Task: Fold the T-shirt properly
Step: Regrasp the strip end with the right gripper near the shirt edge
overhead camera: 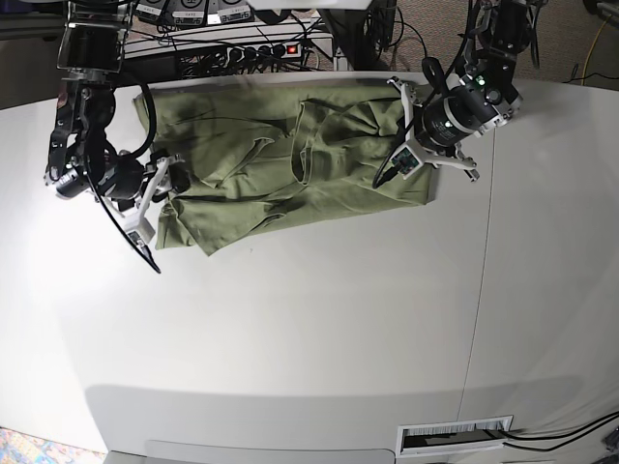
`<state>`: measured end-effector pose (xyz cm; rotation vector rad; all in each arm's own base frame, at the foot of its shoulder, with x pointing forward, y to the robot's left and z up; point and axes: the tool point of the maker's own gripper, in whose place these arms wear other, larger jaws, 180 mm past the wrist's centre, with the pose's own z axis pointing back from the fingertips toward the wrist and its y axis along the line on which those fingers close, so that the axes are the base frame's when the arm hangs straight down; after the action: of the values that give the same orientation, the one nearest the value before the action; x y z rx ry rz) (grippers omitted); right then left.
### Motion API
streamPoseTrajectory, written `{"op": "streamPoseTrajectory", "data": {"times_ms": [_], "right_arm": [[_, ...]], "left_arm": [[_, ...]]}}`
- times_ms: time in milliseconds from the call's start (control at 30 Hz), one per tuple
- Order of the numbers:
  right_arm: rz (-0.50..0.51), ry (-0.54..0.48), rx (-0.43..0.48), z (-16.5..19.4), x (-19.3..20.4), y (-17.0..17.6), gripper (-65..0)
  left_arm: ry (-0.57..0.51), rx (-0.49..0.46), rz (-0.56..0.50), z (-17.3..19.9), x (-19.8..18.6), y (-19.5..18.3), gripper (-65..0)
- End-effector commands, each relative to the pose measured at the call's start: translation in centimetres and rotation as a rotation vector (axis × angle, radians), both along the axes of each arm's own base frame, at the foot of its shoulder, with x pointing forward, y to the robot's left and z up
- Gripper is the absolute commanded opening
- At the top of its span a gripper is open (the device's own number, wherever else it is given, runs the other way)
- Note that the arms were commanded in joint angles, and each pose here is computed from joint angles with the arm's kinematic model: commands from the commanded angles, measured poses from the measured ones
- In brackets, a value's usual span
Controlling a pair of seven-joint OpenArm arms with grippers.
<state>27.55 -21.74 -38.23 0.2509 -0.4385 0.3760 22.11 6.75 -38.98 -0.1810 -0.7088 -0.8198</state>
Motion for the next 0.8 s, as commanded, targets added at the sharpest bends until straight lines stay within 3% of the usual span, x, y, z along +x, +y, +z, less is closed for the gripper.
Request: {"op": "streamPoseTrajectory", "data": {"times_ms": [0,367,767], "right_arm": [[-0.010,-0.049,-0.002,1.1,0.8,-0.6,-36.2],[-0.067,-0.038,0.017,0.3,-0.7,-1.7,-36.2],[-0.082,-0.033,0.154,-1.1,-1.9,2.2,-36.2]], "left_arm": [[-0.028,-0.019,0.000,0.7,0.4,-0.2,-53.5],[-0.030,-0.021,-0.001,0.8,0.5,-0.2,-53.5],[-0.037,-0.029,-0.002,0.9,0.6,-0.3,-53.5]]}}
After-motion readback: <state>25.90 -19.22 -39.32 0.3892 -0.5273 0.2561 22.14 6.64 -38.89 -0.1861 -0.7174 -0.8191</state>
